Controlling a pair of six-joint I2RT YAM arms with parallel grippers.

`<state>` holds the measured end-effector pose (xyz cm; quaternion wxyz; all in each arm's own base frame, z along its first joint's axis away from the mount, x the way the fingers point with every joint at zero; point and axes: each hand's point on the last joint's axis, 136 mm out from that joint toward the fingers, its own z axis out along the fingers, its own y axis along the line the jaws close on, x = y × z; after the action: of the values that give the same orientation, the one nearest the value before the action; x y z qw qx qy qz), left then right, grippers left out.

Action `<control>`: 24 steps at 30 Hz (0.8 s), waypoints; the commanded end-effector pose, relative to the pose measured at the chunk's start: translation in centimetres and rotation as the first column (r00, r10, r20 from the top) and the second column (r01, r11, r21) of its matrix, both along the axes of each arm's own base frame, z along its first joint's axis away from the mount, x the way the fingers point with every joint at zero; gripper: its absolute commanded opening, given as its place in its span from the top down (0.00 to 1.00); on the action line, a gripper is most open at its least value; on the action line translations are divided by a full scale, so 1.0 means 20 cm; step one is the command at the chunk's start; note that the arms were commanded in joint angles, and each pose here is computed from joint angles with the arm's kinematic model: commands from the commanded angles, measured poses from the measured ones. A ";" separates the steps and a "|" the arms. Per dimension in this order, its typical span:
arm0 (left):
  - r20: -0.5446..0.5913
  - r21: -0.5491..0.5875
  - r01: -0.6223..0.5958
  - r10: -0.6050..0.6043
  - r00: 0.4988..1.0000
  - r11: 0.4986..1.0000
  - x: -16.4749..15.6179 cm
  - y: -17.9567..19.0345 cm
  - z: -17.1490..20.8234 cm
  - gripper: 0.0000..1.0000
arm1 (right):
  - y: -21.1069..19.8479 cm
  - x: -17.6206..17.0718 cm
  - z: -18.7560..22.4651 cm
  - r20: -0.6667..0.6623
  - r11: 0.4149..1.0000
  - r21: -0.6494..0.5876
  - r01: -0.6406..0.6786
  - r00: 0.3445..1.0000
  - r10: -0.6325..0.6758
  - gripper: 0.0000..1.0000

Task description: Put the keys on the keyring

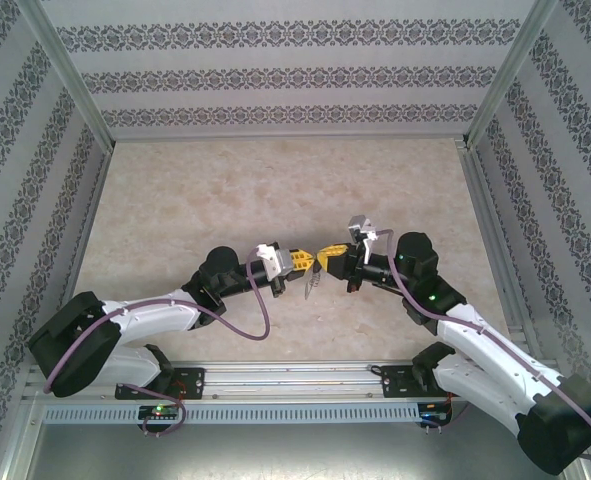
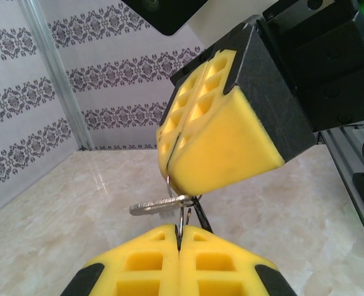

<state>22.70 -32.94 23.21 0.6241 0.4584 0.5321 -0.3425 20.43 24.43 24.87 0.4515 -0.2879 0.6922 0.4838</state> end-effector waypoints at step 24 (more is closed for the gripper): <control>0.037 -0.135 0.014 -0.009 0.999 0.991 -0.01 -0.05 0.20 1.00 | -0.03 -0.01 -0.06 0.051 0.997 -0.051 0.049 0.998 -0.047 1.00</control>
<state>23.05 -33.43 23.59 0.6266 0.4385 0.5388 -0.3532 20.29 23.92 24.79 0.4756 -0.2911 0.6928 0.4573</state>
